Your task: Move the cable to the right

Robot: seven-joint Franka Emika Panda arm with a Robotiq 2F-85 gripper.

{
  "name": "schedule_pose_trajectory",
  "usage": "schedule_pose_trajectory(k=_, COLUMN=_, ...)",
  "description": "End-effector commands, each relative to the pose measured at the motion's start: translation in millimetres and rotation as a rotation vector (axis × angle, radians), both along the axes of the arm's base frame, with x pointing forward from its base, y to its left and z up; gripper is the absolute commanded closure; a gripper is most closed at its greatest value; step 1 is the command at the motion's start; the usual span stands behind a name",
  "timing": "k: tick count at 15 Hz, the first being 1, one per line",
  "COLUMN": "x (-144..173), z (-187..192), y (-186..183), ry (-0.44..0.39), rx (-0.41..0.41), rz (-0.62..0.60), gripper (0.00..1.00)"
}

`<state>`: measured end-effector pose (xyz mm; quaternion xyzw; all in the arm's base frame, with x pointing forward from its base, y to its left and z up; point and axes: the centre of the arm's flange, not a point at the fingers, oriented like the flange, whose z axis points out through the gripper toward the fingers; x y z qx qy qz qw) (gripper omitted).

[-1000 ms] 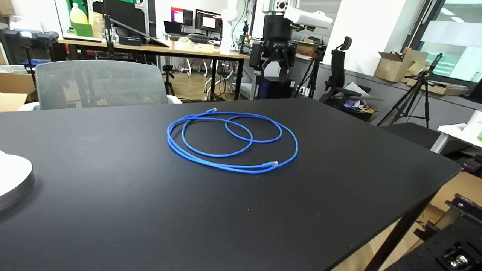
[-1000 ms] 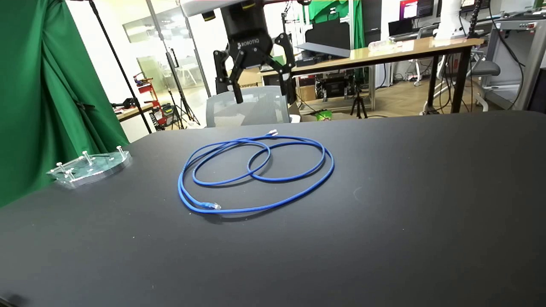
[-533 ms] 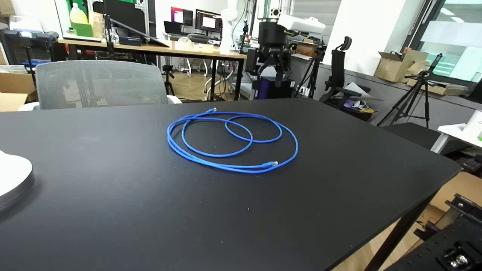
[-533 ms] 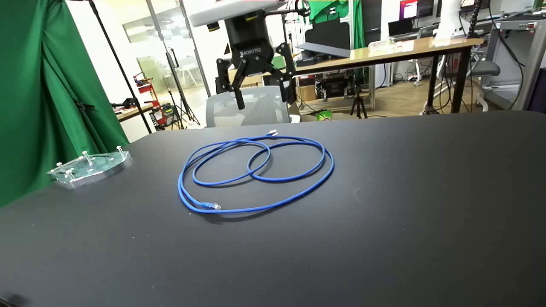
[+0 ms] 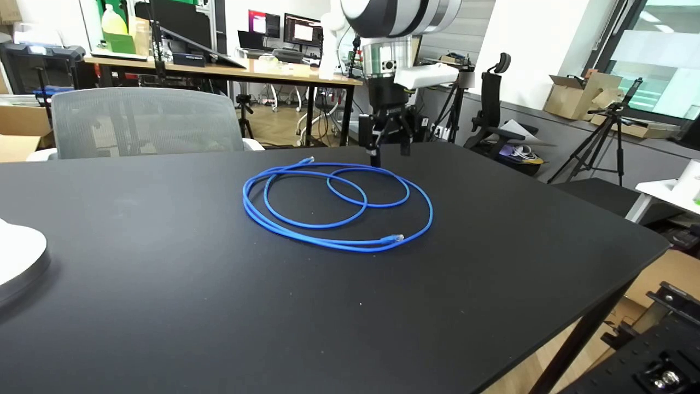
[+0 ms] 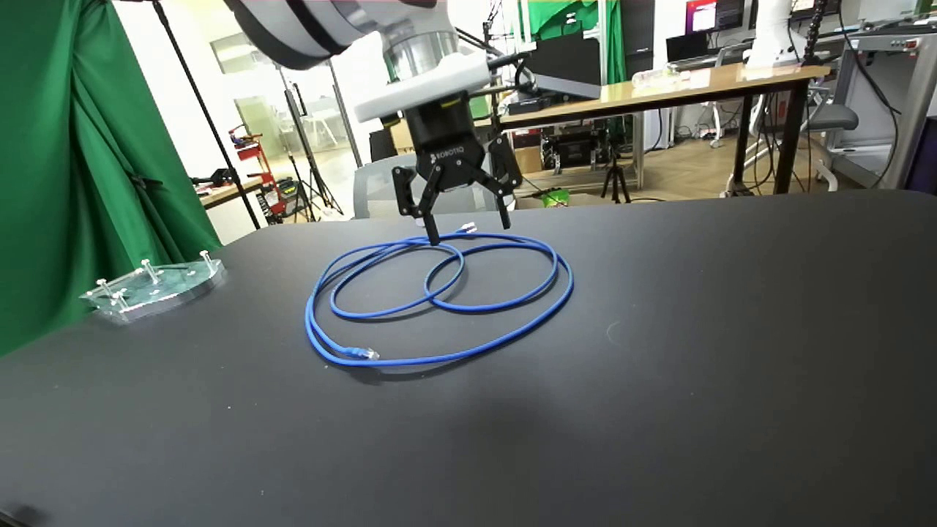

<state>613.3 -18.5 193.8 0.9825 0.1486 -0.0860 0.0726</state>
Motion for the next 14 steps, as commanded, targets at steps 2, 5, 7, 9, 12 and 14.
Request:
schedule_pose_trajectory(k=2, x=29.5, z=-22.1, y=16.4, ry=0.01, rx=-0.037, rz=-0.005, gripper=0.0)
schedule_pose_trajectory(k=5, x=38.7, z=-31.5, y=27.5, ry=0.006, rx=-0.033, rz=0.006, gripper=0.0)
schedule_pose_trajectory(k=7, x=43.9, z=-36.9, y=33.2, ry=0.004, rx=-0.028, rz=0.01, gripper=0.0)
schedule_pose_trajectory(k=9, x=48.1, z=-43.1, y=36.0, ry=0.007, rx=-0.017, rz=0.011, gripper=0.0)
schedule_pose_trajectory(k=12, x=51.8, z=-53.8, y=37.8, ry=0.024, rx=0.01, rz=0.012, gripper=0.0)
schedule_pose_trajectory(k=14, x=53.1, z=-59.5, y=39.6, ry=0.03, rx=0.02, rz=0.015, gripper=0.27)
